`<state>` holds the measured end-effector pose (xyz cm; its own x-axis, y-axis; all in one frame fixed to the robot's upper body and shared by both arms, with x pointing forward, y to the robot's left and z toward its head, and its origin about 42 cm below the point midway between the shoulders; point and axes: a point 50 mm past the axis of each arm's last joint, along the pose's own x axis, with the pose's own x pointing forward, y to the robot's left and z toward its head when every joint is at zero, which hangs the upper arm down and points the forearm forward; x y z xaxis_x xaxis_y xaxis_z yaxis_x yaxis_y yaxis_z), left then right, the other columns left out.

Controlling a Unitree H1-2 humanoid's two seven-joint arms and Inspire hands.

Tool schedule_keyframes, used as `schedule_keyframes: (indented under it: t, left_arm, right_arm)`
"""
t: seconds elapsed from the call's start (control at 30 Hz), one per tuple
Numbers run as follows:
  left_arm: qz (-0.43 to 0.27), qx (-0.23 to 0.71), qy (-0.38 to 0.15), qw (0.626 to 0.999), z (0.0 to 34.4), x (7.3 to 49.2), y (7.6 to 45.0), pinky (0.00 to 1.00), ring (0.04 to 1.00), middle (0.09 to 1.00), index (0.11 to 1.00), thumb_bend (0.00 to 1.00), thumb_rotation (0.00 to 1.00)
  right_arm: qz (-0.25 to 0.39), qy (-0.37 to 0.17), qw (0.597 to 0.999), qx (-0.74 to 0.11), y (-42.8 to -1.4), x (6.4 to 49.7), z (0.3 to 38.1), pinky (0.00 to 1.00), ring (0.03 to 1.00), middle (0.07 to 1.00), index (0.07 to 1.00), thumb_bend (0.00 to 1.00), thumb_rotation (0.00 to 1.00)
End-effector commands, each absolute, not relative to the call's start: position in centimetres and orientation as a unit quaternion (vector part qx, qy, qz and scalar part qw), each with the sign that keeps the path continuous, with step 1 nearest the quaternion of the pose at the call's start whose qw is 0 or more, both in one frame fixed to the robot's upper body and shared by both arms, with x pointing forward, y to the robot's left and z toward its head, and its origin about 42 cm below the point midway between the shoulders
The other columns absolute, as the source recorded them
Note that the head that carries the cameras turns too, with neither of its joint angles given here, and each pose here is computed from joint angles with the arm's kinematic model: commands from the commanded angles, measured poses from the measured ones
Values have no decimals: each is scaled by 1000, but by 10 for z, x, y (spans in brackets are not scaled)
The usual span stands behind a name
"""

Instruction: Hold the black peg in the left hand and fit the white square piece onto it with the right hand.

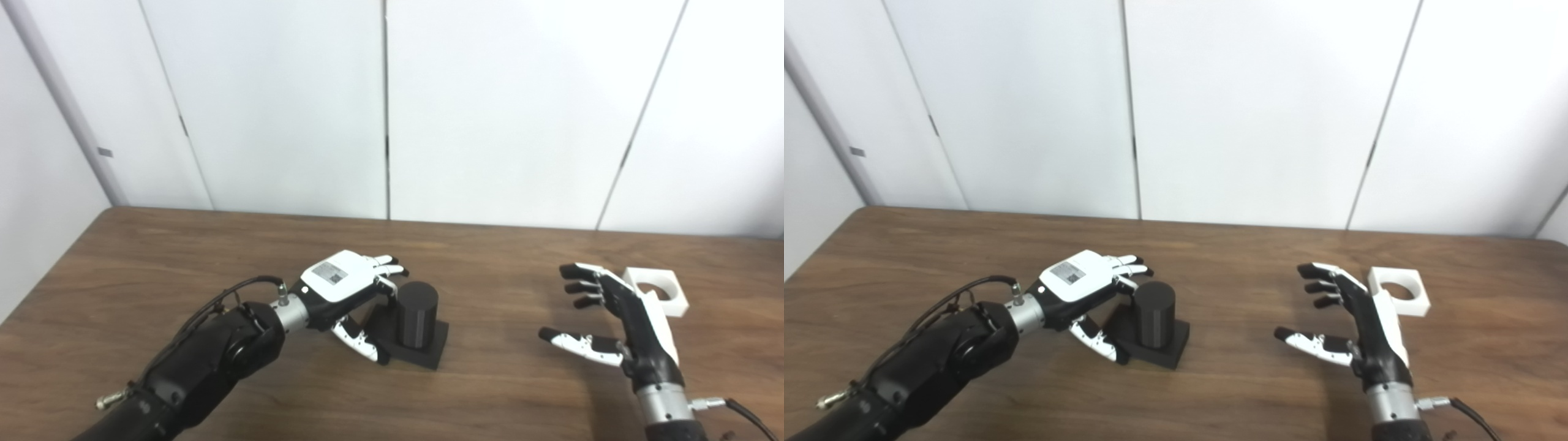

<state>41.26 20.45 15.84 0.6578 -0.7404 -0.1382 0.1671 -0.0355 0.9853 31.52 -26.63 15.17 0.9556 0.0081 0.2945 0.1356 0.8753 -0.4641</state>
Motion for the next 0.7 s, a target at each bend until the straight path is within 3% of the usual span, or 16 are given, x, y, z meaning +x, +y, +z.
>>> schedule_keyframes:
  t: [0.0, 0.2, 0.43, 0.5, 0.57, 0.67]
  left_arm:
    - [-431, 654, -172, 598, 110, 383, 197, 888, 958, 911, 494, 521, 79]
    - [-428, 659, -175, 594, 106, 379, 205, 870, 944, 904, 494, 521, 80]
    - [-429, 658, -167, 596, 105, 375, 220, 858, 934, 906, 494, 523, 74]
    - [-428, 655, -169, 599, 103, 374, 223, 845, 925, 901, 493, 523, 73]
    - [-428, 651, -172, 603, 100, 372, 228, 834, 913, 899, 493, 523, 70]
    - [-428, 646, -175, 608, 98, 370, 232, 816, 901, 892, 493, 523, 68]
  right_arm:
    - [-46, -215, 942, -254, -270, 325, 185, 570, 675, 726, 695, 635, 0]
    - [-50, -220, 926, -302, -287, 330, 206, 564, 684, 734, 700, 681, 5]
    - [-50, -209, 875, -434, -309, 338, 242, 567, 687, 755, 756, 749, 89]
    - [-51, -189, 856, -477, -313, 341, 249, 567, 695, 759, 755, 779, 67]
    - [-53, -160, 827, -536, -319, 344, 257, 628, 821, 892, 789, 814, 97]
    - [-54, -132, 803, -579, -324, 349, 265, 687, 891, 948, 798, 848, 98]
